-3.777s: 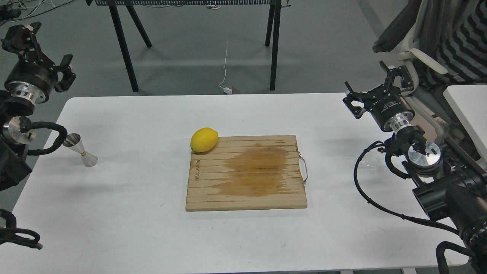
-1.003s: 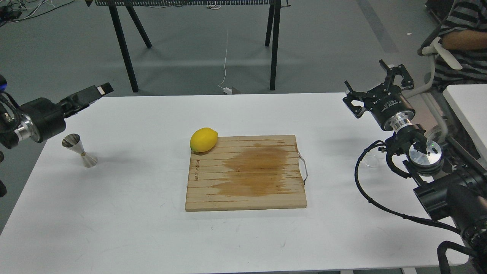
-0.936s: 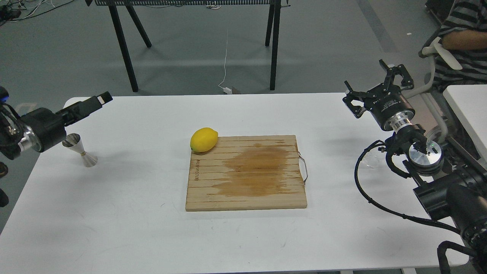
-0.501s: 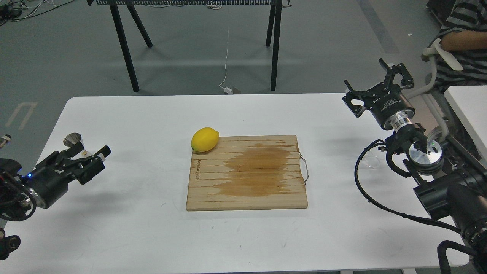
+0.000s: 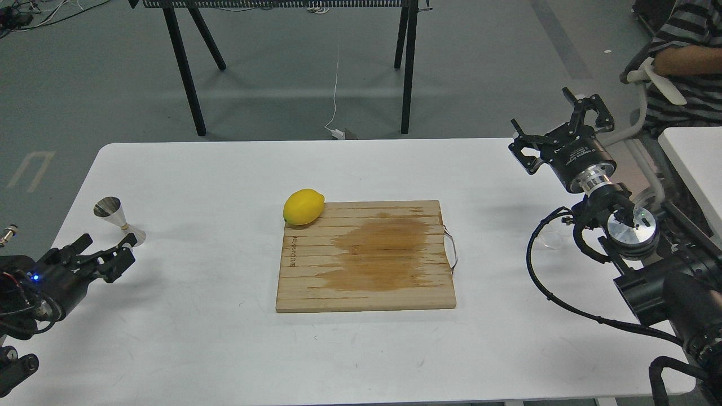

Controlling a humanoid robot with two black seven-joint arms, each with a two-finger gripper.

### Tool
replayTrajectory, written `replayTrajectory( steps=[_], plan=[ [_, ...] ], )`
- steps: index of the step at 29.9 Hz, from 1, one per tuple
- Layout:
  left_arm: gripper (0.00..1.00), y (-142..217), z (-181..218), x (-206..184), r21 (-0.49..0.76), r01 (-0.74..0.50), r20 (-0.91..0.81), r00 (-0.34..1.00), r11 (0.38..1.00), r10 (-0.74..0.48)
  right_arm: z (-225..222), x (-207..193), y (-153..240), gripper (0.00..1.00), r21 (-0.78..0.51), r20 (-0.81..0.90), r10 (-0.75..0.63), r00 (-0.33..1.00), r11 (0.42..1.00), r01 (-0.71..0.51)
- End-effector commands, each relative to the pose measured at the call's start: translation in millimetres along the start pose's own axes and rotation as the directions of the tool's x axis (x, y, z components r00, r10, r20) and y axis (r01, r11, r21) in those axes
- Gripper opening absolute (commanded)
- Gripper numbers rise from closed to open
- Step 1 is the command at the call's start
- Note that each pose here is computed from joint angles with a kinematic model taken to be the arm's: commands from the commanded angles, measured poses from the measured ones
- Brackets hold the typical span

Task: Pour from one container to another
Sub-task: 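Close the left gripper around the metal jigger cup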

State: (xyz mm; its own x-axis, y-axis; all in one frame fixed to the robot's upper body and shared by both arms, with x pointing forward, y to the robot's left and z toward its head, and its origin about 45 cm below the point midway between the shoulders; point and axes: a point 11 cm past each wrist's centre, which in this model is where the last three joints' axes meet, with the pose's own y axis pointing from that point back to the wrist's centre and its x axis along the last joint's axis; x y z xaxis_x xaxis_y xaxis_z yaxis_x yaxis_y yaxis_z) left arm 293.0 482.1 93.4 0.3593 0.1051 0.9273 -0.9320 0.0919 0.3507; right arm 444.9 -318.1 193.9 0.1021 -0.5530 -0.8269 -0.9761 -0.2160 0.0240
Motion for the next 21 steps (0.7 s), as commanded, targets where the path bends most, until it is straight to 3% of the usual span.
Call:
replayTrajectory(
  steps=[1, 14, 21],
  plan=[
    [0.98, -11, -1, 2, 0.015, -0.018, 0.007, 1.0, 1.0, 0.018, -1, 0, 0, 0.99, 0.001, -0.001, 0.001, 1.0, 1.0, -0.001],
    [0.96, -41, 4, -6, 0.084, 0.01, -0.01, 1.0, 0.996, -0.009, -1, -1, -1, 0.99, 0.002, 0.0, -0.004, 1.0, 1.0, 0.004],
    [0.88, -51, 5, -2, 0.109, 0.025, -0.035, 0.999, 0.994, -0.021, -2, -4, -2, 0.99, 0.004, -0.002, -0.009, 1.0, 1.0, 0.009]
  ],
)
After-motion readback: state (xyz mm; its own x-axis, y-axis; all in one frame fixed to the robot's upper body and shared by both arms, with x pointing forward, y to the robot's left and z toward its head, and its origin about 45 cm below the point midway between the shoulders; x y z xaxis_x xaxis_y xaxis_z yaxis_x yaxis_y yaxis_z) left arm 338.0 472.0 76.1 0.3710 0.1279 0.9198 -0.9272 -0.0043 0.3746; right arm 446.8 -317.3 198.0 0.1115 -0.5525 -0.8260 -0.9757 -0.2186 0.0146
